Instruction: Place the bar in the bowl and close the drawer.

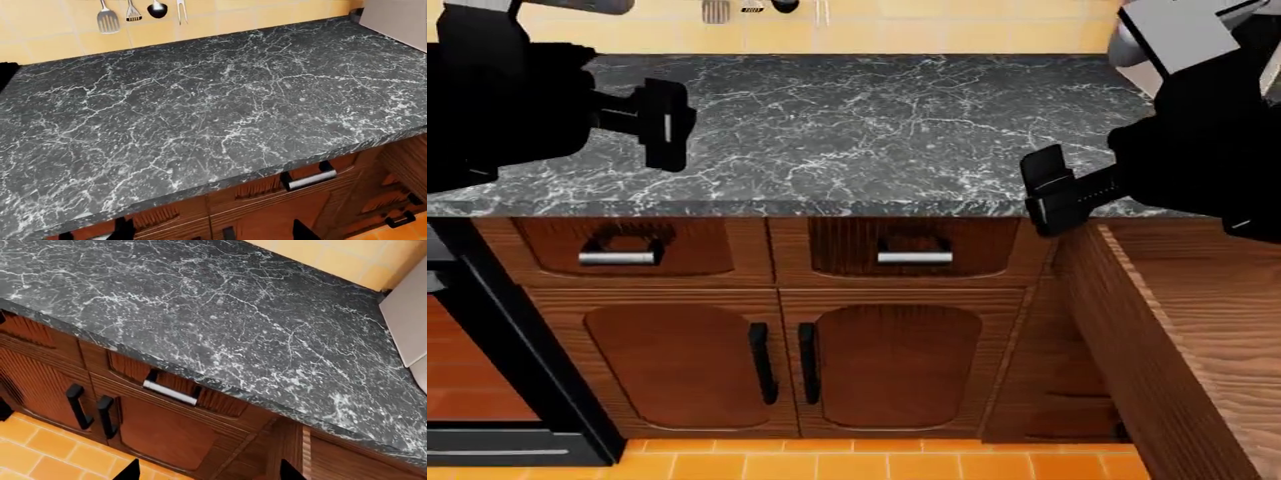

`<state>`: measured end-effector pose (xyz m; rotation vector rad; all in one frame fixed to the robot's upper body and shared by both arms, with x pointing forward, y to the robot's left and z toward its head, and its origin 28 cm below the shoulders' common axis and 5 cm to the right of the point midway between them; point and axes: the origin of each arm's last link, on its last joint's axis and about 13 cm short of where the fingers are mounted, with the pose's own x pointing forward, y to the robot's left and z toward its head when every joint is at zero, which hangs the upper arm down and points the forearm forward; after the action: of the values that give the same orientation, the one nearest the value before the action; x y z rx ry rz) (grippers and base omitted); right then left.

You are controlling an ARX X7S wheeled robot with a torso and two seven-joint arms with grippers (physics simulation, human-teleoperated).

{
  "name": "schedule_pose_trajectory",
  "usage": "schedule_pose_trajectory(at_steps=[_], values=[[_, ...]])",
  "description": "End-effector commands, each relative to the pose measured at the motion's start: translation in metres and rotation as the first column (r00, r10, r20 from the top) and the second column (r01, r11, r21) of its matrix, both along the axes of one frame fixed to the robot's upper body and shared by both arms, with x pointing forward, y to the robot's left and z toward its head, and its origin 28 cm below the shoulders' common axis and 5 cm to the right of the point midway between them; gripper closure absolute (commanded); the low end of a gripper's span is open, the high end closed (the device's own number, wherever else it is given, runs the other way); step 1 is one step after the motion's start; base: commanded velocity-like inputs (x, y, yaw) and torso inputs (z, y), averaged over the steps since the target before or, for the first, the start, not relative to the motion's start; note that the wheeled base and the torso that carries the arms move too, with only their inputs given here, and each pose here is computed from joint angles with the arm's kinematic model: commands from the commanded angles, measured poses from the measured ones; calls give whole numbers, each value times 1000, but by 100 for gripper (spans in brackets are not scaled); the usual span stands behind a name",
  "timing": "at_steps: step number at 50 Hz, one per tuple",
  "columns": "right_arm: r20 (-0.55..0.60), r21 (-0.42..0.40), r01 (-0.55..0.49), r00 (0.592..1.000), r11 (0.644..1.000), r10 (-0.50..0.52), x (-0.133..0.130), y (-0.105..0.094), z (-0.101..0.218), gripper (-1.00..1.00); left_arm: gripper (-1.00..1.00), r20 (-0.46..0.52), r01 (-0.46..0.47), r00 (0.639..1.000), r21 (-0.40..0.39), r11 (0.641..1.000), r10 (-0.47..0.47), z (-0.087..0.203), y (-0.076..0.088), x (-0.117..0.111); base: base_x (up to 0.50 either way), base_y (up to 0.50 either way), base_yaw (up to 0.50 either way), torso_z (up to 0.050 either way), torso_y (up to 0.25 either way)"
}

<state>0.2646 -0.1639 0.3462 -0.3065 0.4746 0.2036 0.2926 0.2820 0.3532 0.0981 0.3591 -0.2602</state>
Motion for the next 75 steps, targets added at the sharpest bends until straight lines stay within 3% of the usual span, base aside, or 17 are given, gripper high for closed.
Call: schedule_pose_trajectory(at_steps=[1, 44, 57, 75], values=[[-4, -3, 17, 1000, 1000, -17, -2, -2, -1, -100, -100, -3, 19, 1000, -2, 1000, -19, 0, -2, -4, 0, 0, 0, 0, 0], [10, 10, 33, 999, 999, -33, -5, -3, 2, -100, -100, 20, 31, 999, -7, 1000, -31, 4, -3, -8, 488, 116, 0, 0, 1], [68, 3, 97, 993, 995, -97, -1, -4, -6, -100, -100, 18, 20, 1000, 13, 1000, -20, 0, -3, -6, 2, 0, -22, 0, 1], [89, -22, 103, 991, 994, -101, -8, -7, -5, -100, -100, 21, 36, 999, 0, 999, -36, 1, -4, -7, -22, 1, -500, 0, 0]])
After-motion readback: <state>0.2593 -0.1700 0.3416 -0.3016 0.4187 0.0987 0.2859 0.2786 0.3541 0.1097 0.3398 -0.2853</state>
